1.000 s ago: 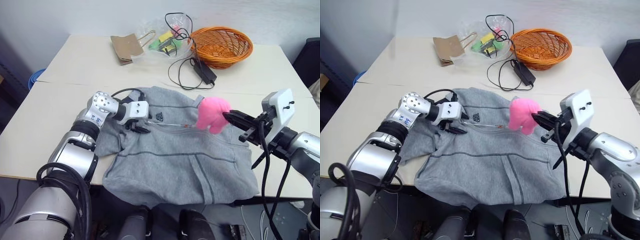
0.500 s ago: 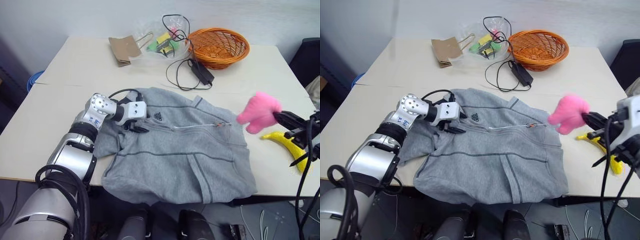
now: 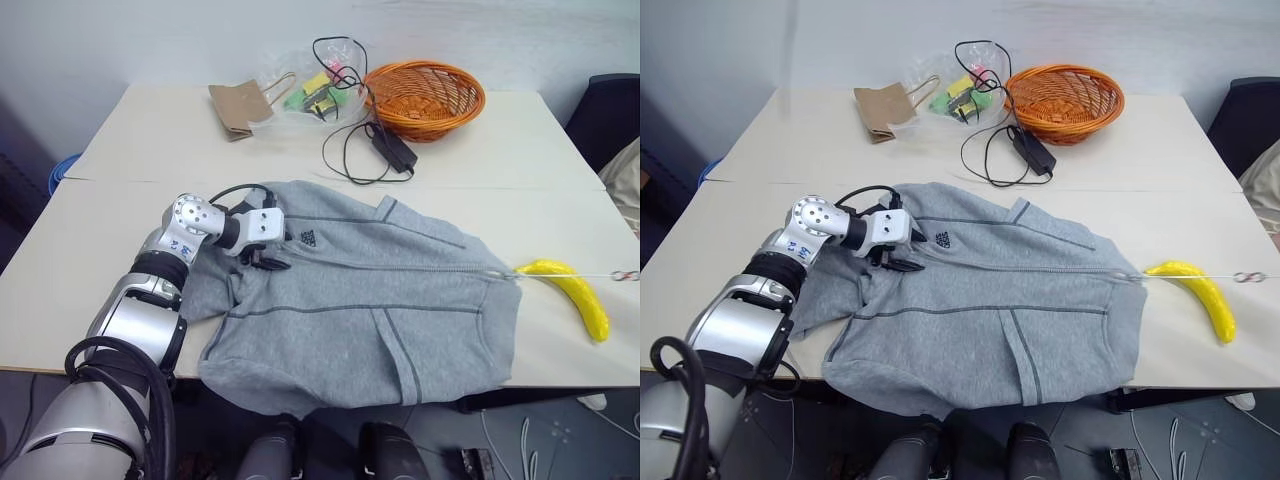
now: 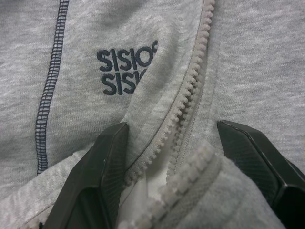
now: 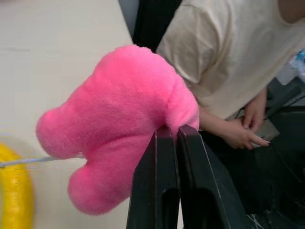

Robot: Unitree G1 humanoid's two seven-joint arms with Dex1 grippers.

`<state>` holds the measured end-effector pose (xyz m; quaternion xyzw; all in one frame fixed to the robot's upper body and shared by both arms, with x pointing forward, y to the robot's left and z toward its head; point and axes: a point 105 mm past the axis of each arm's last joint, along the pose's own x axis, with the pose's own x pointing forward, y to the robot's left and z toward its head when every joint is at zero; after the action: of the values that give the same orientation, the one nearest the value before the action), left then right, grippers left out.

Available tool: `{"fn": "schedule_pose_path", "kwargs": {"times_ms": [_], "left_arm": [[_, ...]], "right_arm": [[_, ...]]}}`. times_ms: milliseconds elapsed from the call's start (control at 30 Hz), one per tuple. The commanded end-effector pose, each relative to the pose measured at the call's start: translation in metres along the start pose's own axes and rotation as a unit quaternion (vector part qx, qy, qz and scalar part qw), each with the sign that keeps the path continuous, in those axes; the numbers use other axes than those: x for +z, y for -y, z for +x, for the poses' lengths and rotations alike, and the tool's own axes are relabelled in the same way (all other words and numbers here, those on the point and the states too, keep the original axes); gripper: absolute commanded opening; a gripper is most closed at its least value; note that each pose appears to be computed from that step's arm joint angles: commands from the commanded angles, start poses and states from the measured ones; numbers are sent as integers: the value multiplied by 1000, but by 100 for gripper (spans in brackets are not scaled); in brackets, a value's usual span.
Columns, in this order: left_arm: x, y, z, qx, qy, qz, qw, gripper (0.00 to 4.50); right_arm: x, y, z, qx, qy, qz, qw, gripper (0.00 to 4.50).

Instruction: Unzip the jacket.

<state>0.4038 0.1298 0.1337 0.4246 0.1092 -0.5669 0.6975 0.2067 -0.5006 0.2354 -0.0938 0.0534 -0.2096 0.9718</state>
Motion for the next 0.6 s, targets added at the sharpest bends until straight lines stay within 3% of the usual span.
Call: {"fn": "schedule_pose_path", "kwargs": {"times_ms": [33, 400, 567, 600], "left_arm": [[-31, 18, -1, -21, -52, -35, 998, 307], [-38, 18, -9, -12, -59, -37, 998, 307], [-36, 22, -7, -17, -41, -44, 998, 307], [-31, 22, -7, -20, -22, -55, 998, 307]], "right_arm": [[21, 10, 6, -17, 37, -18, 999, 0], [48, 47, 9, -84, 83, -16, 993, 0], [35, -9, 36, 39, 68, -8, 997, 0], [33, -40, 42, 98, 69, -10, 993, 0]]}}
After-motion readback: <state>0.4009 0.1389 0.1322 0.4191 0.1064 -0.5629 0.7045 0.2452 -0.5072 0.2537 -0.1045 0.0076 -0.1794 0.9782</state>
